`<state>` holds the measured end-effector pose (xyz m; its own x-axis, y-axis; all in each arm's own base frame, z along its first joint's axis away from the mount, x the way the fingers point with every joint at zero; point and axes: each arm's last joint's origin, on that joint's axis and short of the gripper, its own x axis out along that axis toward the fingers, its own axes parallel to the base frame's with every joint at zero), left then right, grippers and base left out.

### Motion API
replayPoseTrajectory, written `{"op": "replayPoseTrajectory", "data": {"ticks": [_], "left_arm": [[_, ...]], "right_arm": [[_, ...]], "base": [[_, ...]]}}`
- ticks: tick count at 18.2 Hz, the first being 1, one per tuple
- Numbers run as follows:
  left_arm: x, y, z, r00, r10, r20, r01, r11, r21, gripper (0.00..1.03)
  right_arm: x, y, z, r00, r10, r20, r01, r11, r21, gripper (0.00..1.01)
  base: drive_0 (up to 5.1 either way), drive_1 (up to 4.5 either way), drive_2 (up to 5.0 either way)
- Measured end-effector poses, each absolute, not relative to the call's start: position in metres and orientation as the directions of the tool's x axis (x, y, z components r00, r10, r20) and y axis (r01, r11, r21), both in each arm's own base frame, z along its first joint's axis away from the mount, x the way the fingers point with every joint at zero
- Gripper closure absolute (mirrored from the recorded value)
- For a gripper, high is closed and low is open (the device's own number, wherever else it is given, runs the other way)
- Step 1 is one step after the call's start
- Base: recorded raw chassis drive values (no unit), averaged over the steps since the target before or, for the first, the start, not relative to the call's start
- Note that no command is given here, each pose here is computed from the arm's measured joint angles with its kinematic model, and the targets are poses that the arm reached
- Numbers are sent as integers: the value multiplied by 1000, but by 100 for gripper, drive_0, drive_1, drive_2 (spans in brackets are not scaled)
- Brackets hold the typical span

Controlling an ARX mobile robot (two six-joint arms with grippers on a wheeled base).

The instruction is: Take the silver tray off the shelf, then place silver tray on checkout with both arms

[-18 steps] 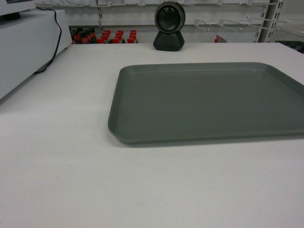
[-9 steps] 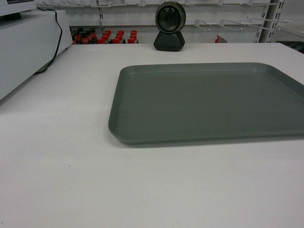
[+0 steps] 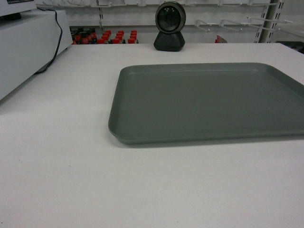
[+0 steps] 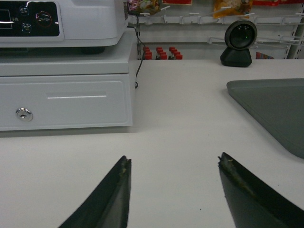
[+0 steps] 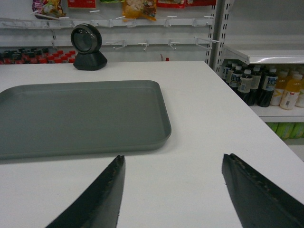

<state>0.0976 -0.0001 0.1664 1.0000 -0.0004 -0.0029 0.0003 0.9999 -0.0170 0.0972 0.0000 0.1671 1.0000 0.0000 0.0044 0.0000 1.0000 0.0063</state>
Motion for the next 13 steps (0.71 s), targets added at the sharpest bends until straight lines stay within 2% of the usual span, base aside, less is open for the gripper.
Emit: {"op": "replayPoseTrajectory", "data": {"ticks": [1, 2, 7, 13], "left_arm": [[98, 0, 166, 1000, 0, -3, 0, 1000, -17, 9], [98, 0, 166, 1000, 0, -3, 0, 1000, -16, 5], [98, 0, 167, 1000, 0, 1, 0, 1000, -16, 5], [98, 0, 167, 1000, 0, -1, 0, 1000, -16, 5]], "right_arm": [[97, 0, 167, 1000, 0, 4, 0, 1000, 6, 3], [97, 0, 167, 1000, 0, 4, 0, 1000, 6, 3], [97, 0, 167, 1000, 0, 7, 0, 1000, 6, 3], [97, 0, 167, 1000, 0, 6, 0, 1000, 6, 3]], "base": [[0, 0, 0], [0, 0, 0], [0, 0, 0], [1, -422, 424]]}}
